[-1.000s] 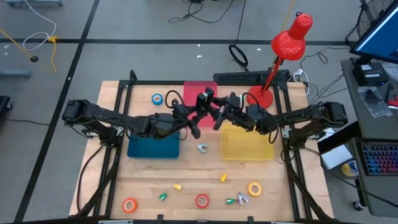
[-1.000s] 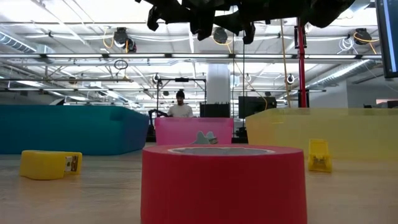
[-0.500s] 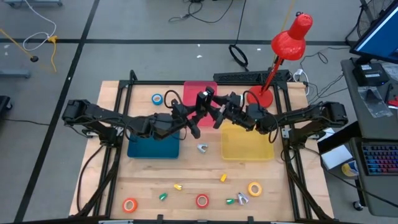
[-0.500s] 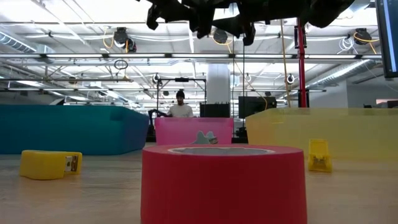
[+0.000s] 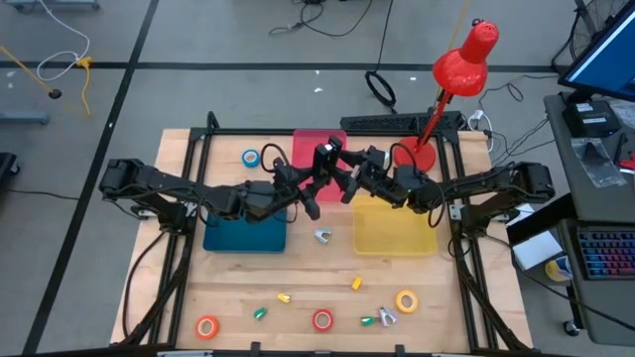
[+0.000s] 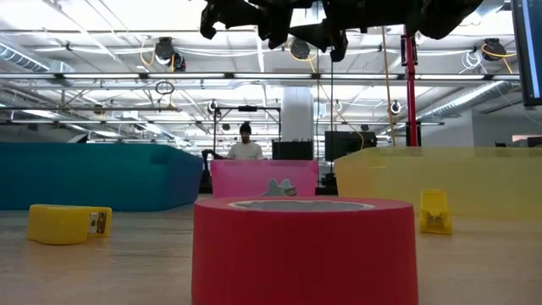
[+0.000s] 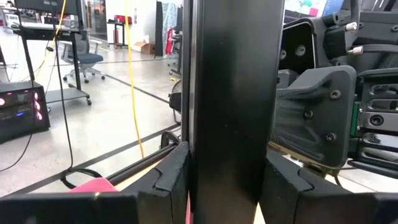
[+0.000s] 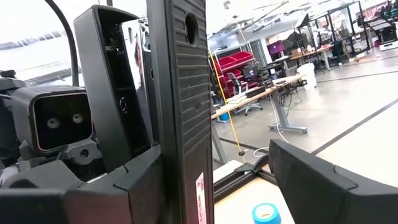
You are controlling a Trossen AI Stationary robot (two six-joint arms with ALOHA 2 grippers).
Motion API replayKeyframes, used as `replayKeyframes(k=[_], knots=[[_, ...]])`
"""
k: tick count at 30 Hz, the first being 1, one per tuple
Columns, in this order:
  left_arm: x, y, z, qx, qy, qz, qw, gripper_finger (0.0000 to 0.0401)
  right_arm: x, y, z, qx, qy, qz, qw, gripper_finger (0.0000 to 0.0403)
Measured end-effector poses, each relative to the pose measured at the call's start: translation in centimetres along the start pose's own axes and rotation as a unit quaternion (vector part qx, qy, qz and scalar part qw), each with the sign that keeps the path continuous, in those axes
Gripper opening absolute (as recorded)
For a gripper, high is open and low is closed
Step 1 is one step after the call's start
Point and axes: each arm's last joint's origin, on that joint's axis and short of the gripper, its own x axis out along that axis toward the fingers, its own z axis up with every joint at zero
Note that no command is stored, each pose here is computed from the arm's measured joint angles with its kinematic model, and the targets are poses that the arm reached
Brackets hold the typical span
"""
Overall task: Pick and place Stapler, Stapler remover, tape
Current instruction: Put the black stapler into the blue bin
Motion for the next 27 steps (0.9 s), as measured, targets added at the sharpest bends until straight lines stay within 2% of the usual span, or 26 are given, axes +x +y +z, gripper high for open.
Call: replayKeyframes(k=[5, 27], knots=[[0.01, 0.02, -0.13, 0.004, 0.003, 0.002, 1.0, 0.0142, -0.01, -0.06, -0.25, 0.018, 0.012, -0.004, 1.0, 0.0266], [0.0, 0.02, -0.39, 0.01, 0.014, -0.001, 1.0, 0.0142, 0.0, 0.02, -0.01, 0.004, 0.001, 0.001, 1.0, 0.0267]])
